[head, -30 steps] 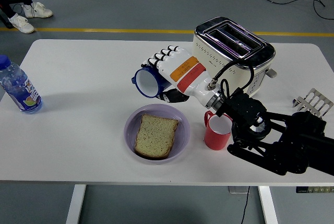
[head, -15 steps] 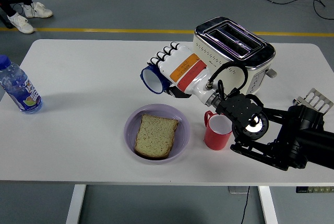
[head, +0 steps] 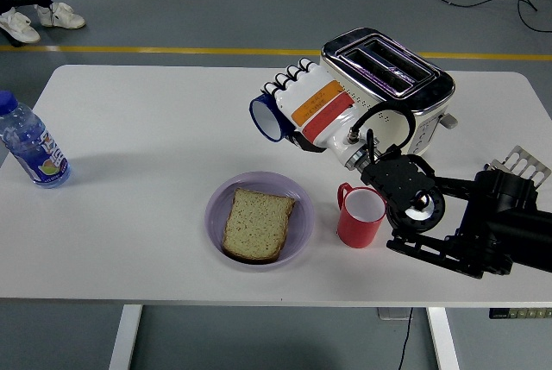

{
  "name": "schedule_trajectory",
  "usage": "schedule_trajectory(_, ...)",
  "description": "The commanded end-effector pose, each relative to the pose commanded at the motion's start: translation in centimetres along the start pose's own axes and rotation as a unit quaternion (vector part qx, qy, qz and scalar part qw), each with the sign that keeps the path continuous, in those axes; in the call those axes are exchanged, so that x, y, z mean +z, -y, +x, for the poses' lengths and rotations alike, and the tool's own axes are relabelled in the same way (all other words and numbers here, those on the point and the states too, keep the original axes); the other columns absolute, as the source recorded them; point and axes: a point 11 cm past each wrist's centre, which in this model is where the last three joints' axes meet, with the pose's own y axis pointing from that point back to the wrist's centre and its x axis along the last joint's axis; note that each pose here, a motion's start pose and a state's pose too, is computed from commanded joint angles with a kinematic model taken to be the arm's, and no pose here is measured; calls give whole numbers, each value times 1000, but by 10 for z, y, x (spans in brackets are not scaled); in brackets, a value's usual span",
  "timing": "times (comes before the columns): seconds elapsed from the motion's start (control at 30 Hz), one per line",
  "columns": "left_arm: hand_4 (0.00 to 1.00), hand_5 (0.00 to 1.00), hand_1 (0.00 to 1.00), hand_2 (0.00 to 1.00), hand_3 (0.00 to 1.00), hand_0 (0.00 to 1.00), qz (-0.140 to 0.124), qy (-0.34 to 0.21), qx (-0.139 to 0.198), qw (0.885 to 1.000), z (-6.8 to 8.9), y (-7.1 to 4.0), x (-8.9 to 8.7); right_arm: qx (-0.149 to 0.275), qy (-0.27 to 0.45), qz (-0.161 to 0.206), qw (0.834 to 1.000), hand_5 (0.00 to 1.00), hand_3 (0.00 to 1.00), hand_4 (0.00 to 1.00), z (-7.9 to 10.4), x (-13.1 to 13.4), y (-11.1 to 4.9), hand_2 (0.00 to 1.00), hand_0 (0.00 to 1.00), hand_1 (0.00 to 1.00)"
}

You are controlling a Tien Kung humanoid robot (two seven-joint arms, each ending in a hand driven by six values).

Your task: Pick up the cup,pour liquid into bread,place the cup on the desk

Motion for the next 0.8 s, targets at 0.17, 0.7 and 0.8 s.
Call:
schedule_trajectory(0.17, 460, 998, 331, 409, 702, 345, 0, 0, -1, 1000, 0, 0, 0, 2, -1, -4, 1000, 2, 560, 643, 1, 4, 1, 558, 411, 439)
schedule_trajectory(0.7, 460, 998, 332, 408, 703, 347, -1, 1, -1, 1000, -1, 0, 0, -3, 117, 17, 993, 2, 560, 644, 6, -4, -10, 559, 436, 443)
schedule_trajectory(0.8, 460, 998, 332, 408, 703, 347, 0, 0, -1, 1000, -1, 0, -1, 13, 195, -1, 981, 2, 560, 644, 21, 9, -13, 559, 436, 443)
